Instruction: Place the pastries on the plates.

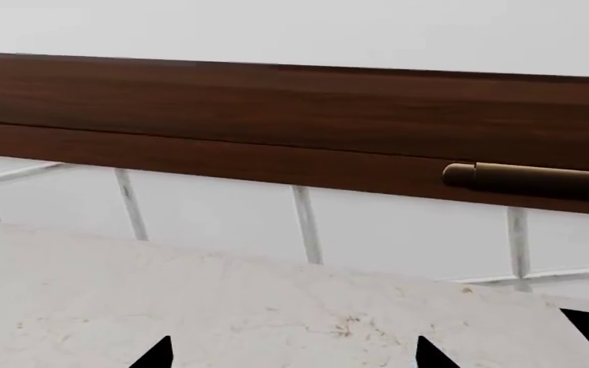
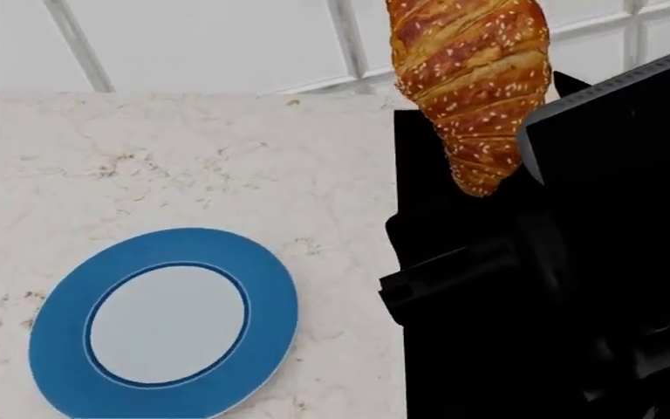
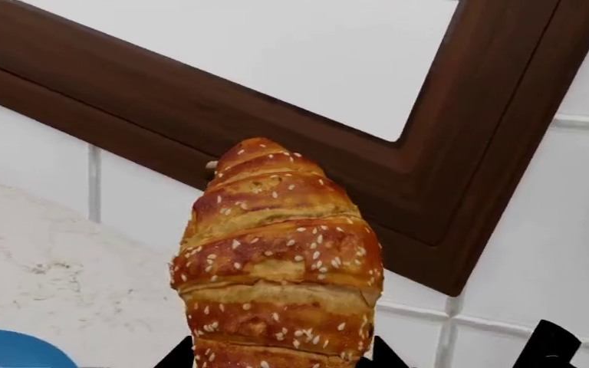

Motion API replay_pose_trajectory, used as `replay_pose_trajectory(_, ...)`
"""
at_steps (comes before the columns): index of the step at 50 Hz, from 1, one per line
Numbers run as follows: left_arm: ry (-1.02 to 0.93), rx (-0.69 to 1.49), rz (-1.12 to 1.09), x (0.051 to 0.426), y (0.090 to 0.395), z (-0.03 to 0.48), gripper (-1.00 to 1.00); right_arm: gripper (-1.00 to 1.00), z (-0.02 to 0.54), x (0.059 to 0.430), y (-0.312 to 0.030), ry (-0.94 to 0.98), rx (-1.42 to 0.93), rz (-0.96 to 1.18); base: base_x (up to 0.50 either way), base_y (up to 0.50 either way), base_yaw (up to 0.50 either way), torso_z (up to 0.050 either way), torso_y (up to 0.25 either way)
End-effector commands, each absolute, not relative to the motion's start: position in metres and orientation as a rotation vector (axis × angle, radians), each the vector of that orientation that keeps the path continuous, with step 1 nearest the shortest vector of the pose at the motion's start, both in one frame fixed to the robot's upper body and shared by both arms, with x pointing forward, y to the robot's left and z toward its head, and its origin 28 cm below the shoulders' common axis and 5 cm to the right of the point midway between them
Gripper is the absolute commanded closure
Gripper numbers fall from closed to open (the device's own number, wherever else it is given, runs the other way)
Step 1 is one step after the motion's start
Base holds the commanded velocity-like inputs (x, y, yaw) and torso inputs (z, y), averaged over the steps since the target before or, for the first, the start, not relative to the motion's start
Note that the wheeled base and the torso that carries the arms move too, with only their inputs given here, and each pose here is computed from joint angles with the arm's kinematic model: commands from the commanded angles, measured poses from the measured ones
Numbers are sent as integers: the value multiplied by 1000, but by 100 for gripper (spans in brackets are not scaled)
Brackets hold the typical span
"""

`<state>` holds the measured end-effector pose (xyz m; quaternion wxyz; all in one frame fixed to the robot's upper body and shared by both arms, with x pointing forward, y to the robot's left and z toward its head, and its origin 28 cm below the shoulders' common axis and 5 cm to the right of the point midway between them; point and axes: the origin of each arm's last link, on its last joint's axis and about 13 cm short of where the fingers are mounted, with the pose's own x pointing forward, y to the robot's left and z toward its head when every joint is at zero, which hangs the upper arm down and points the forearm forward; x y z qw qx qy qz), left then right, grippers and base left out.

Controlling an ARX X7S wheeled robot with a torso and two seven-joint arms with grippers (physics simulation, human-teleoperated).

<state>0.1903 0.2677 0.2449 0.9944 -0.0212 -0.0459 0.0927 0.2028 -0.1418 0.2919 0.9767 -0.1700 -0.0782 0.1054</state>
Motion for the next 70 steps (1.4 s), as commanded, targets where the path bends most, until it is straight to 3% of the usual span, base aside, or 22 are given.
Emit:
replay_pose_trajectory(1,-95,-46,183,196,266,244,-100,100,290,211,-141,-147,-391,206,320,1,0,0,10)
replay_pose_trajectory(9,-100,-50,179,197,265,244,-100,100,298,214,-136,-179,-442,279,0,0,0,0,1)
replay_pose_trajectory(21,-93,-59,190,192,264,241,-100,100,290,234,-107,-62,-546,560,0,0,0,0,0)
replay_pose_trajectory(44,-76,-72,202,180,267,240,-100,100,263,262,-76,102,-638,801,0,0,0,0,0)
replay_pose_trajectory(54,-74,-72,203,181,266,240,-100,100,261,271,-63,103,-612,849,0,0,0,0,0)
replay_pose_trajectory(70,-75,-69,201,182,268,242,-100,100,240,291,-46,284,-360,943,0,0,0,0,0)
